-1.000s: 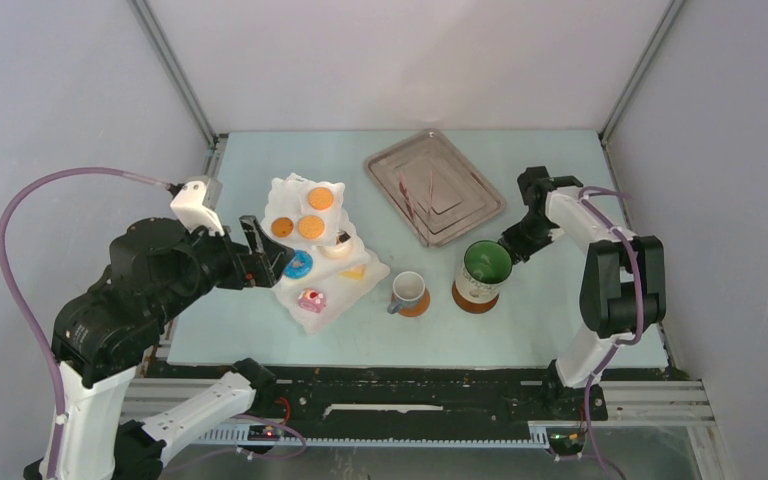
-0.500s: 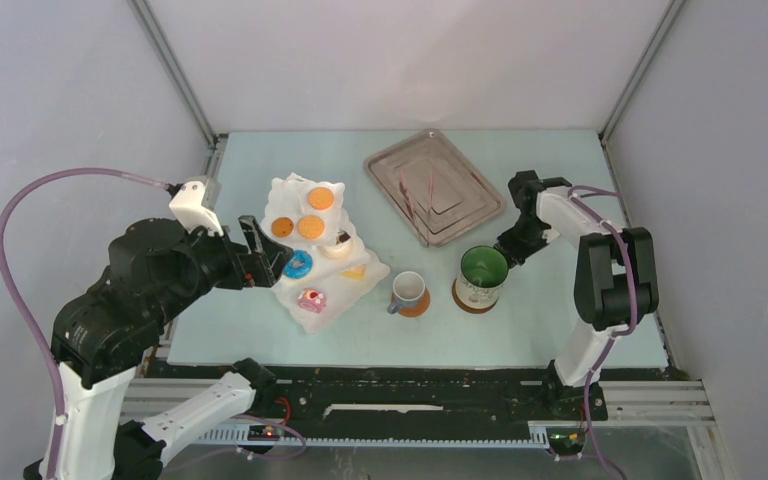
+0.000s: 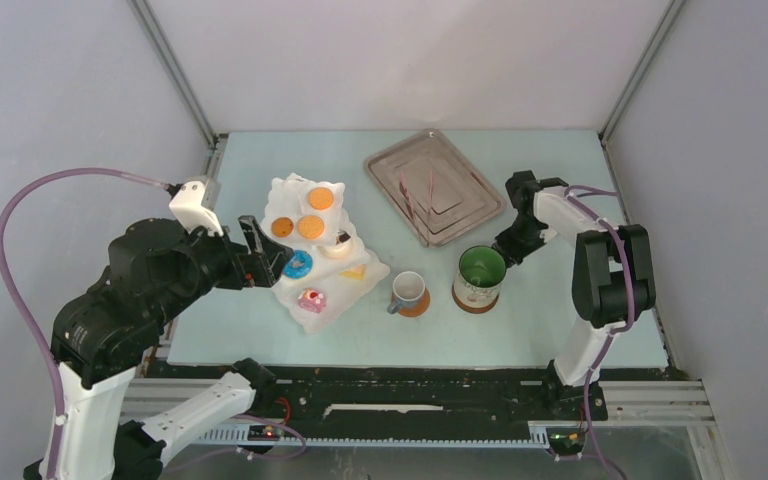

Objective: Serve the afternoon tea

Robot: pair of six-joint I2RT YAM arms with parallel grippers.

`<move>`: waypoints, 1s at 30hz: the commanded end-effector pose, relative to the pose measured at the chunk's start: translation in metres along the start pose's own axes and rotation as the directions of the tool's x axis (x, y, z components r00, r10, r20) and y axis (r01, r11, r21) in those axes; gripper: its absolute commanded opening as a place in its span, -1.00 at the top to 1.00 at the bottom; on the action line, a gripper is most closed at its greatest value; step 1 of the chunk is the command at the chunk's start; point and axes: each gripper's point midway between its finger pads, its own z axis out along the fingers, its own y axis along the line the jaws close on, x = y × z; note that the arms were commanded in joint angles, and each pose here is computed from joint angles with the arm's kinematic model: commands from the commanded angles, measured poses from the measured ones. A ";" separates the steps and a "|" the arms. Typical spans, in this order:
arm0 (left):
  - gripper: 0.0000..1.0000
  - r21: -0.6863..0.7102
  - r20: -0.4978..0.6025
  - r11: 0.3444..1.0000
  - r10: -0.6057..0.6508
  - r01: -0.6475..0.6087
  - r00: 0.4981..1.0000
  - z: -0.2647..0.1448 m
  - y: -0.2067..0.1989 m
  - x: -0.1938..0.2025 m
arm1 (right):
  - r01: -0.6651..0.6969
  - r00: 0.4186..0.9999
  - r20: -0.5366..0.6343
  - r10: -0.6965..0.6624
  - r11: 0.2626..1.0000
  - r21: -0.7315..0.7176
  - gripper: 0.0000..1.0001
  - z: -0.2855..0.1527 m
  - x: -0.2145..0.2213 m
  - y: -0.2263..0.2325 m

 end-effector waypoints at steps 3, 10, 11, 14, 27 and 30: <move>-0.99 -0.003 0.048 1.000 -0.003 0.003 0.999 -0.006 0.001 -0.011 | 0.018 1.000 0.001 -0.018 0.998 -0.060 0.57 -0.017 0.000 0.015; -0.99 0.003 0.050 1.000 -0.008 0.008 0.999 -0.008 0.000 -0.010 | 0.026 1.000 -0.005 -0.026 0.995 -0.094 0.00 -0.037 0.006 0.011; -0.99 0.006 0.052 1.000 -0.010 0.010 0.999 -0.008 0.000 -0.011 | 0.025 1.000 -0.003 -0.026 0.995 -0.097 -0.11 -0.040 0.006 0.010; -0.99 0.016 0.048 1.000 -0.011 0.010 0.999 -0.008 -0.002 -0.009 | 0.020 1.000 0.007 -0.019 0.994 -0.112 -0.32 -0.051 0.005 0.005; -0.99 -0.015 0.136 1.000 0.003 -0.001 0.991 -0.032 0.007 -0.025 | 0.236 0.947 0.263 -0.183 0.954 -0.187 -0.99 -0.152 -0.013 -0.037; -0.99 -0.014 0.199 1.000 -0.009 0.012 0.980 -0.041 0.009 -0.036 | 0.434 0.859 0.398 -0.321 0.870 -0.234 -0.99 -0.198 -0.005 -0.036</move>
